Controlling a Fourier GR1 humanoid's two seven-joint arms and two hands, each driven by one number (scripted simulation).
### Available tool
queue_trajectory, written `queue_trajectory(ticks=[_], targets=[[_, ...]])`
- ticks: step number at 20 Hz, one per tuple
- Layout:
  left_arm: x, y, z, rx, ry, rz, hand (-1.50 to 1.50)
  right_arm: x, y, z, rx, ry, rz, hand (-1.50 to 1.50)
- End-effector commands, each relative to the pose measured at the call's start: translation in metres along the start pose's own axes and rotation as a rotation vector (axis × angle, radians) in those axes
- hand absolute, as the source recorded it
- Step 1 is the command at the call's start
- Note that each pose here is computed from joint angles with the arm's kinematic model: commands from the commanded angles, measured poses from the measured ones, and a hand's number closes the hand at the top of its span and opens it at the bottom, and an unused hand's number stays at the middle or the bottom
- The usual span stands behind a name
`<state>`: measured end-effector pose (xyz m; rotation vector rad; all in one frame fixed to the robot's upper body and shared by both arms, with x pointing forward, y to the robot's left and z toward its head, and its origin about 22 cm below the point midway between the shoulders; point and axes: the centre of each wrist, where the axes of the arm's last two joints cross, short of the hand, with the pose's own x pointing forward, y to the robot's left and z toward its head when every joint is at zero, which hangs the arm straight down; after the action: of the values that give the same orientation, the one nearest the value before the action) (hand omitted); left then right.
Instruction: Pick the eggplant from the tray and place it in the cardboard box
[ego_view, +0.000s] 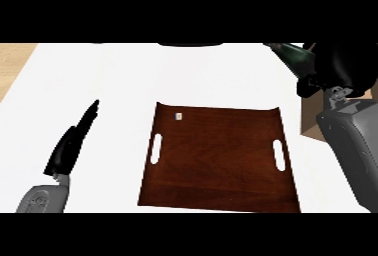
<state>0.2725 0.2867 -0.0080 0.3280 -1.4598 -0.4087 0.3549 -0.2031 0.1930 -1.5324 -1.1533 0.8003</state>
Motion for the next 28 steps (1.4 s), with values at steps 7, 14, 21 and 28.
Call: queue_trajectory(ticks=[7,14,21,28], targets=[[0.009,-0.003,0.003,-0.010,-0.025,0.005,0.00,-0.080,-0.040,-0.023,-0.056,0.192,-0.026,1.50],[-0.001,-0.004,-0.003,-0.018,-0.029,0.001,0.00,-0.142,-0.016,-0.068,0.011,0.270,0.023,1.50],[0.016,-0.013,-0.009,-0.040,-0.039,0.003,0.00,-0.203,0.032,-0.077,0.295,0.375,-0.093,1.50],[0.000,-0.001,0.004,-0.005,-0.025,-0.004,0.00,-0.216,0.078,-0.068,0.284,0.251,-0.287,-1.50]])
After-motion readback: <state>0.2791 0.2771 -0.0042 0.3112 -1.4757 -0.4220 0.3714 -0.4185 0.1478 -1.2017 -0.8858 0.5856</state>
